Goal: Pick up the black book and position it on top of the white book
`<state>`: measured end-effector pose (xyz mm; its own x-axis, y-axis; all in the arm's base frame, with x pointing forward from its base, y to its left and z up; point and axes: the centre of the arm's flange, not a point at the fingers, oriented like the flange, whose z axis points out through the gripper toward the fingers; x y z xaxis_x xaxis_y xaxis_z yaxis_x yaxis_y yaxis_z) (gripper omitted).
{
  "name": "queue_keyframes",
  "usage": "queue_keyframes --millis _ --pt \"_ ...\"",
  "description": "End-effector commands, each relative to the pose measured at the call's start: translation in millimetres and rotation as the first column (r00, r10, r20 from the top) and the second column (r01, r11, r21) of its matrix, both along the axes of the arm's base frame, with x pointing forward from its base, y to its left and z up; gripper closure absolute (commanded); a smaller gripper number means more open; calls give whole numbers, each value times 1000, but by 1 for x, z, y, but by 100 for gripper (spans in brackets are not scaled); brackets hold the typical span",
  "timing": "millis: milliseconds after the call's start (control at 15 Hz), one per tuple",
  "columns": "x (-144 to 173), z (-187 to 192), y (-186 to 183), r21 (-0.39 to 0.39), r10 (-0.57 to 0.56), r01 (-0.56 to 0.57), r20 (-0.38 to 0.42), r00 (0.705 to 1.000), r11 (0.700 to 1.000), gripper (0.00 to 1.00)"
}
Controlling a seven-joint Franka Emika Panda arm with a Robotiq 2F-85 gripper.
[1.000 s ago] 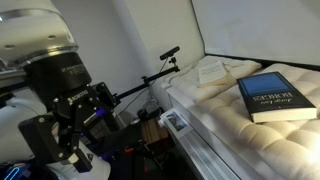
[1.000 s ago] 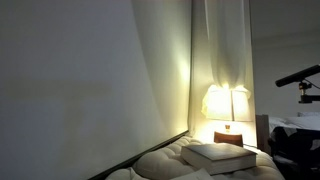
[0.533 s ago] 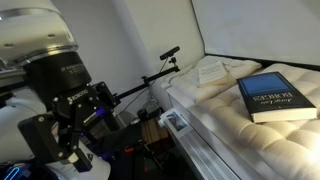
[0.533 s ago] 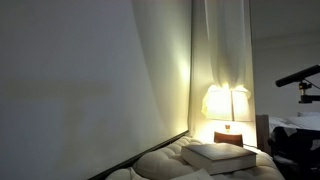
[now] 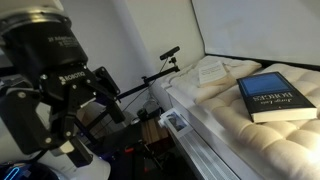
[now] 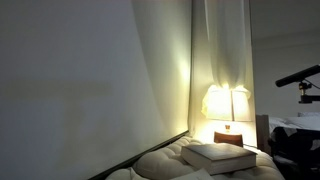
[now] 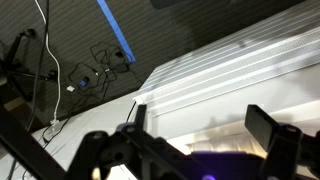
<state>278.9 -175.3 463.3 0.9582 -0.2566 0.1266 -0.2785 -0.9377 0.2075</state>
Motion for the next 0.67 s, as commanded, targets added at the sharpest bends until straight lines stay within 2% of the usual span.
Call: queue_keyframes --millis 0,333,600 --pt "27 16 -34 -37 -10 12 55 998 999 0" --pt "61 45 -71 -65 -29 37 123 992 997 0" --pt "87 77 -84 -122 3 21 188 982 992 0"
